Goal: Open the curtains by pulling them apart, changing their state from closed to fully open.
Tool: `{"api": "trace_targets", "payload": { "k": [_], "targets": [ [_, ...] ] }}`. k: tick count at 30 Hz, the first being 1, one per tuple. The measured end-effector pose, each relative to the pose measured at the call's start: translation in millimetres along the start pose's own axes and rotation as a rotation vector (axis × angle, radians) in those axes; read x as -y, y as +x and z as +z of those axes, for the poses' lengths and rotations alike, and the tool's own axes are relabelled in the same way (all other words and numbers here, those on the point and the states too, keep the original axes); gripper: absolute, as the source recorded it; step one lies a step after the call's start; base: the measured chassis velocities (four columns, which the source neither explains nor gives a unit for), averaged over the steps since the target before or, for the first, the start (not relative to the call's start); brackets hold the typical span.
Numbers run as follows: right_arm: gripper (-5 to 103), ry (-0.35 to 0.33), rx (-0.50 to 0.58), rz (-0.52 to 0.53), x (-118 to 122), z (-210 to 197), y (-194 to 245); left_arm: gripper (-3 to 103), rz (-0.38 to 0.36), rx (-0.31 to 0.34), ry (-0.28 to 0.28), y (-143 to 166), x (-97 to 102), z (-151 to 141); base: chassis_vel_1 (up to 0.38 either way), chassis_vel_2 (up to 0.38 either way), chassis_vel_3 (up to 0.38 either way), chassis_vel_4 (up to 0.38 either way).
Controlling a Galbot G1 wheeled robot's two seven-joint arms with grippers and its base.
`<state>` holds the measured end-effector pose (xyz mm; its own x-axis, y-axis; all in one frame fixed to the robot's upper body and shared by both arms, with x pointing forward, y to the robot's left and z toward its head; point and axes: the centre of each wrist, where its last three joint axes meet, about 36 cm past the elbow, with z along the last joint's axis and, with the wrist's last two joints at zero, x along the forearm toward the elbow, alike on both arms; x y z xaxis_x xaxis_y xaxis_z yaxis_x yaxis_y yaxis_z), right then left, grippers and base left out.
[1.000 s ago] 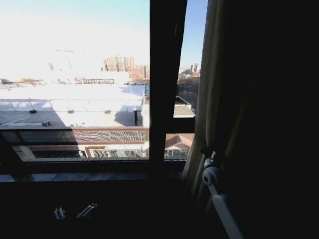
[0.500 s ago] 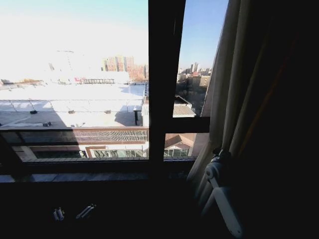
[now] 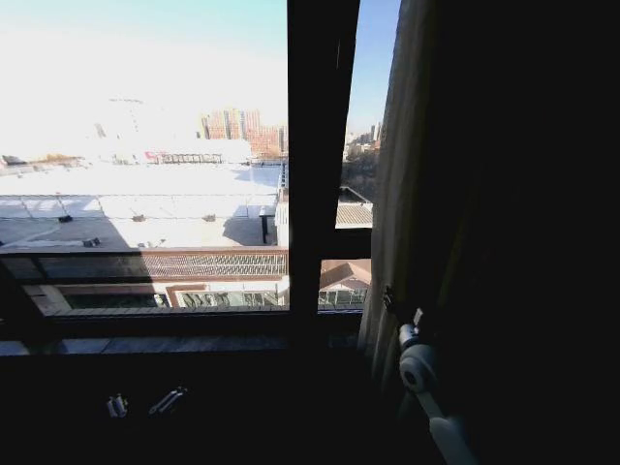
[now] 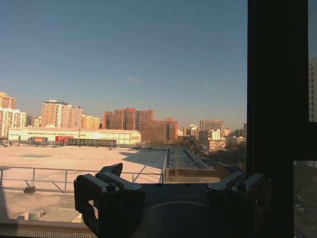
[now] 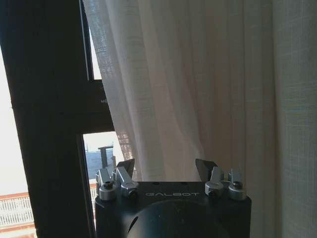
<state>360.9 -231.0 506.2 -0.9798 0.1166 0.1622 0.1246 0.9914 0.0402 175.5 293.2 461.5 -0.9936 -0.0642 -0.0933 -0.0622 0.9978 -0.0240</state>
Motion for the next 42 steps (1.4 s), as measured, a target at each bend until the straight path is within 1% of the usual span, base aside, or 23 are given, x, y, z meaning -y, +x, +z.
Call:
{"api": "trace_targets", "payload": {
  "k": [1, 3, 4, 6, 7, 8, 9, 10, 11, 12, 15, 18, 19, 20, 21, 23, 24, 30, 36, 42],
  "targets": [
    [71, 0.000, 0.000, 0.000, 0.0, 0.0, 0.0, 100, 0.000, 0.000, 0.000, 0.0, 0.0, 0.0, 0.000, 0.000, 0.000, 0.000],
    [71, 0.017, -0.009, -0.049, -1.9, 2.9, 24.6, 100, 0.004, -0.003, 0.004, -5.3, -1.9, -0.9, 0.000, 0.000, 0.000, 0.000],
    [82, 0.034, -0.002, -0.064, -2.0, 4.1, 34.1, 100, 0.006, -0.004, 0.010, -7.5, -2.3, -1.3, 0.000, 0.000, 0.000, 0.000],
    [82, 0.071, 0.021, -0.082, -2.0, 8.0, 47.2, 100, 0.009, -0.016, 0.027, -11.3, -2.6, -2.3, 0.000, 0.000, 0.000, 0.000],
    [82, 0.071, 0.021, -0.082, -2.0, 8.0, 47.2, 100, 0.009, -0.016, 0.027, -11.3, -2.6, -2.3, 0.000, 0.000, 0.000, 0.000],
    [92, 0.114, 0.051, -0.084, -0.9, 12.3, 54.5, 100, 0.010, -0.025, 0.040, -14.7, -2.5, -3.2, 0.000, 0.000, 0.000, 0.000],
    [92, 0.153, 0.082, -0.077, 1.1, 16.0, 57.8, 100, 0.013, -0.033, 0.046, -18.0, -3.0, -4.3, 0.000, 0.000, 0.000, 0.000],
    [99, 0.198, 0.114, -0.067, 5.1, 20.3, 60.3, 100, 0.020, -0.041, 0.048, -21.7, -4.3, -5.9, 0.000, 0.000, 0.000, 0.000],
    [99, 0.231, 0.133, -0.050, 11.3, 23.6, 61.1, 100, 0.030, -0.047, 0.046, -26.0, -6.7, -8.3, 0.000, 0.000, 0.000, 0.000],
    [99, 0.231, 0.133, -0.050, 11.3, 23.6, 61.1, 100, 0.030, -0.047, 0.046, -26.0, -6.7, -8.3, 0.000, 0.000, 0.000, 0.000],
    [100, 0.258, 0.143, -0.022, 24.2, 25.7, 62.5, 100, 0.056, -0.053, 0.032, -36.3, -13.3, -14.6, 0.000, 0.000, 0.000, 0.000],
    [100, 0.256, 0.150, -0.030, 28.1, 24.2, 62.9, 100, 0.069, -0.060, 0.033, -40.5, -14.1, -19.7, 0.000, 0.000, 0.000, 0.000],
    [100, 0.238, 0.150, -0.049, 27.6, 20.9, 64.9, 100, 0.078, -0.063, 0.034, -42.1, -13.7, -22.3, 0.000, 0.000, 0.000, 0.000],
    [100, 0.201, 0.144, -0.078, 26.0, 15.2, 68.2, 100, 0.089, -0.070, 0.033, -43.4, -12.7, -24.9, 0.000, 0.000, 0.000, 0.000],
    [100, 0.201, 0.144, -0.078, 26.0, 15.2, 68.2, 100, 0.089, -0.070, 0.033, -43.4, -12.7, -24.9, 0.000, 0.000, 0.000, 0.000],
    [100, 0.152, 0.118, -0.119, 23.5, 6.9, 74.8, 100, 0.107, -0.086, 0.034, -44.3, -9.7, -28.0, 0.000, 0.000, 0.000, 0.000],
    [100, 0.142, 0.108, -0.130, 23.2, 5.6, 77.0, 100, 0.113, -0.092, 0.034, -44.2, -8.6, -29.2, 0.000, 0.000, 0.000, 0.000],
    [100, 0.139, 0.084, -0.145, 23.3, 7.7, 81.9, 100, 0.124, -0.104, 0.027, -43.8, -6.5, -32.8, 0.000, 0.000, 0.000, 0.000],
    [100, 0.133, 0.080, -0.152, 20.8, 7.9, 84.0, 100, 0.112, -0.107, 0.021, -45.3, -6.3, -34.3, 0.000, 0.000, 0.000, 0.000],
    [100, 0.138, 0.088, -0.161, 19.6, 6.9, 80.1, 100, 0.106, -0.104, 0.030, -46.7, -4.7, -34.3, 0.000, 0.000, 0.000, 0.000]
  ]
}}
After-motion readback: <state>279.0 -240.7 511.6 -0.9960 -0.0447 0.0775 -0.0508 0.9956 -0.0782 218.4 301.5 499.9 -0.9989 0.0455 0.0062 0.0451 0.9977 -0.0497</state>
